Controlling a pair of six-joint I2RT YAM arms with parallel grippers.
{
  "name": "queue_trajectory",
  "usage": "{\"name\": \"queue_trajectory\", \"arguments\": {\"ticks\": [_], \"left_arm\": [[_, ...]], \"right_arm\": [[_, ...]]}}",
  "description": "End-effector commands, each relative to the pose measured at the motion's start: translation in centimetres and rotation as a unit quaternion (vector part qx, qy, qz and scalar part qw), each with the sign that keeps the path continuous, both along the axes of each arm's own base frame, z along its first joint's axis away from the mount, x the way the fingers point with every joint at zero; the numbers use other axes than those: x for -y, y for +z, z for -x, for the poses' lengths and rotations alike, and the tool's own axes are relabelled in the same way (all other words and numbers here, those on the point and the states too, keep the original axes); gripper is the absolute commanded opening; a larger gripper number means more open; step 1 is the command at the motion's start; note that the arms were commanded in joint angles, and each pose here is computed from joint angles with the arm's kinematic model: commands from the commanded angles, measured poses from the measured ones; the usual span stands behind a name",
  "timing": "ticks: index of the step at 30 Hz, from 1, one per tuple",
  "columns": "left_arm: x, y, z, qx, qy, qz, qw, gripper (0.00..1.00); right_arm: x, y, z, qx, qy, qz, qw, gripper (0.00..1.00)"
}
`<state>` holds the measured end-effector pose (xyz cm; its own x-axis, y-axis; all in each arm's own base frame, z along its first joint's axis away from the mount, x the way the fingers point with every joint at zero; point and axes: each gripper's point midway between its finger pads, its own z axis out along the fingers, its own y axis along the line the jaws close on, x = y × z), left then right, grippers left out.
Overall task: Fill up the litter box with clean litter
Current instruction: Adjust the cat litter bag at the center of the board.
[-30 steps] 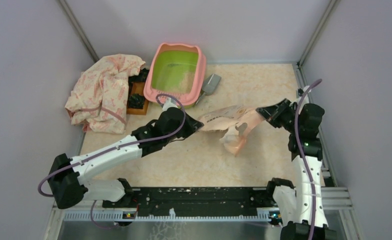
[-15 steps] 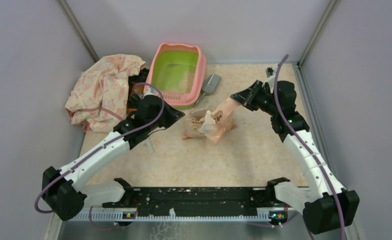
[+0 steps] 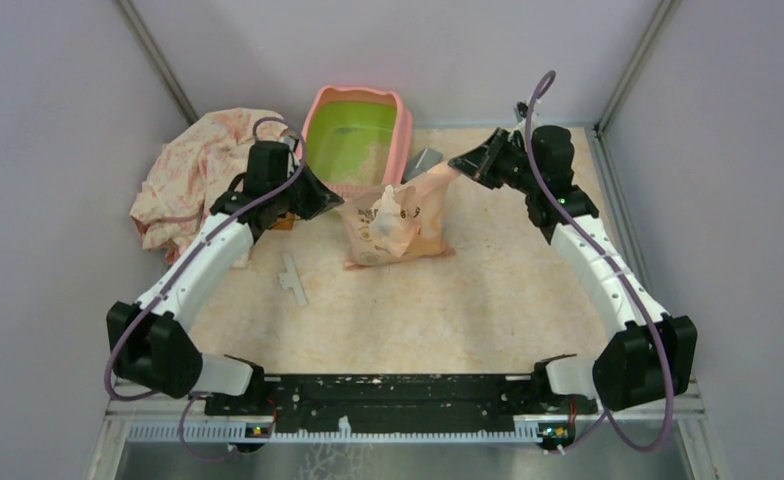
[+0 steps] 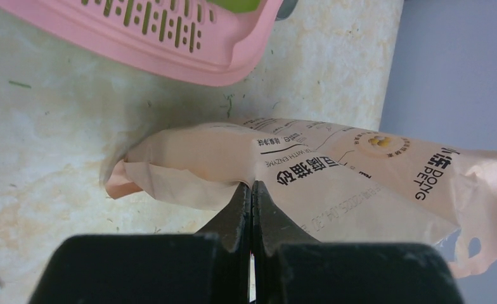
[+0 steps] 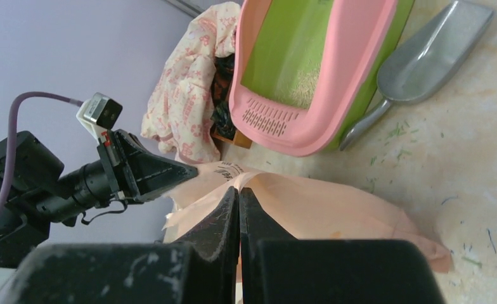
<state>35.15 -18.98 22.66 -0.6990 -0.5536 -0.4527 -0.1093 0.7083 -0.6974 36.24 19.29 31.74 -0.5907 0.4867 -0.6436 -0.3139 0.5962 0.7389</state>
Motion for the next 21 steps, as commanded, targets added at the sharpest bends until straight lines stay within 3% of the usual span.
{"name": "queue_trajectory", "arguments": {"ticks": [1, 7, 14, 19, 21], "left_arm": [[-0.2, 3.6, -3.0, 0.060, -0.029, -0.018, 0.998, 0.00], [-1.0, 3.8, -4.9, 0.066, -0.026, -0.035, 0.997, 0.00], [-1.6, 5.6, -7.1, 0.083, -0.034, -0.058, 0.994, 0.00], [-1.5, 6.2, -8.1, 0.085, -0.043, -0.066, 0.993, 0.00], [-1.5, 5.6, -8.2, 0.081, -0.045, -0.068, 0.993, 0.00]], "right_arm": [[-0.8, 5.5, -1.6, 0.102, 0.027, -0.008, 0.994, 0.00], [-1.6, 6.2, -1.0, 0.127, 0.079, 0.024, 0.988, 0.00], [-0.1, 7.8, -0.9, 0.155, 0.051, 0.086, 0.983, 0.00], [1.3, 9.3, 1.0, 0.181, 0.033, 0.119, 0.976, 0.10], [1.6, 9.3, 2.0, 0.186, 0.039, 0.133, 0.973, 0.19]]}}
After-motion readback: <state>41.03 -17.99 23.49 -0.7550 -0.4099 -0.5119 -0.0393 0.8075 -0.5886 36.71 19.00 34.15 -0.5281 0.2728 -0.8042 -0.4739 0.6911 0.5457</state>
